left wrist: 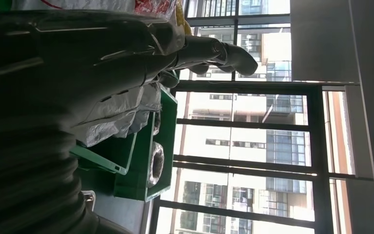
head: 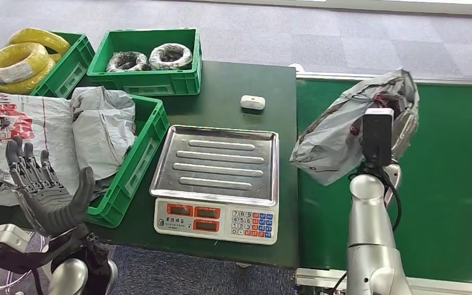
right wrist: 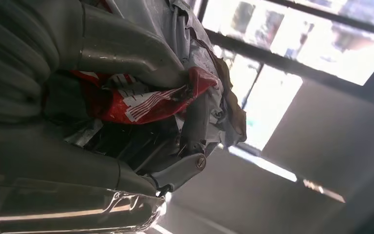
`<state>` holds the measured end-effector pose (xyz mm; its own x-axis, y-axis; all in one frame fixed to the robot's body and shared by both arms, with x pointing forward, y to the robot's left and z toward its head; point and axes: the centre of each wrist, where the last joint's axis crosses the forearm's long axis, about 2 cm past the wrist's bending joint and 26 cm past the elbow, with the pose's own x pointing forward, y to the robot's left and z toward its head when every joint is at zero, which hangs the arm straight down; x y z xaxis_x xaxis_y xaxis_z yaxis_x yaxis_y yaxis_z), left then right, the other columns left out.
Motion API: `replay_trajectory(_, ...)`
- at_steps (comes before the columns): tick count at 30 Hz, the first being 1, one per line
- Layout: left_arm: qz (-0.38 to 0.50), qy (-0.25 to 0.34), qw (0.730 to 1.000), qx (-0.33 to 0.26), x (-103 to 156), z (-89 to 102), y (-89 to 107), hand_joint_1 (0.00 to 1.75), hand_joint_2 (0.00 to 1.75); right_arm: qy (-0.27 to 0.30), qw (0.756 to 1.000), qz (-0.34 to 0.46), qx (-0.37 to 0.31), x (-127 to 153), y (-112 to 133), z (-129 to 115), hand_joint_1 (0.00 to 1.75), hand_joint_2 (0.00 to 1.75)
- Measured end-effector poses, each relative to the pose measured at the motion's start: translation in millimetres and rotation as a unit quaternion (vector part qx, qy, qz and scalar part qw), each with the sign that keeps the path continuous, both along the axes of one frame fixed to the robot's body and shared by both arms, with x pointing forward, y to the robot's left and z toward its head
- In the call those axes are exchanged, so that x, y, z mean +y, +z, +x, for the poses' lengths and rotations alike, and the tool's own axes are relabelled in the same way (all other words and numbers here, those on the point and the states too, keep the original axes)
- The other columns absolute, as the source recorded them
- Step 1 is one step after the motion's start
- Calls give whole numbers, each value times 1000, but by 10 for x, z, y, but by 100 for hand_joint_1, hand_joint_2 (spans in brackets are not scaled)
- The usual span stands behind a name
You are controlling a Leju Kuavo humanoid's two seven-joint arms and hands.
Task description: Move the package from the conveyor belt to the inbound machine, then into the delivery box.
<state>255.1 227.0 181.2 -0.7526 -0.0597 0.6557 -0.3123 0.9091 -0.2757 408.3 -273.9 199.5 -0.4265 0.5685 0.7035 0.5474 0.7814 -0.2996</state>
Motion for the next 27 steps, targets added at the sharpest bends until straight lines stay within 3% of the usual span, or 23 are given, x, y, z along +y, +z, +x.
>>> replay_trajectory(2, 0, 2, 1000, -2, -19, 18, 15, 0, 175, -58, 994, -16, -89, 65, 149, -176, 175, 175)
replay_trajectory(6, -3, -2, 1000, -2, -84, 46, 32, 0, 175, -102, 972, -50, -208, 126, 438, -429, 175, 175)
replay_trajectory(11, -5, -6, 1000, -2, -128, 67, 39, 0, 175, -144, 955, -58, -252, 65, 675, -571, 175, 175)
replay_trajectory(14, -5, -11, 1000, -6, -133, 81, 55, 0, 175, -115, 972, -65, -195, 196, 735, -404, 175, 175)
replay_trajectory(17, -3, -28, 999, -16, -139, 119, 96, 0, 175, 8, 993, -93, -72, 535, 896, -36, 175, 175)
replay_trajectory(20, -3, -42, 999, -26, -154, 173, 143, 0, 175, 98, 984, -151, 3, 865, 1062, 234, 175, 175)
replay_trajectory(27, -2, -48, 998, -29, -169, 230, 163, 0, 175, 167, 959, -218, 75, 1120, 1145, 492, 175, 175)
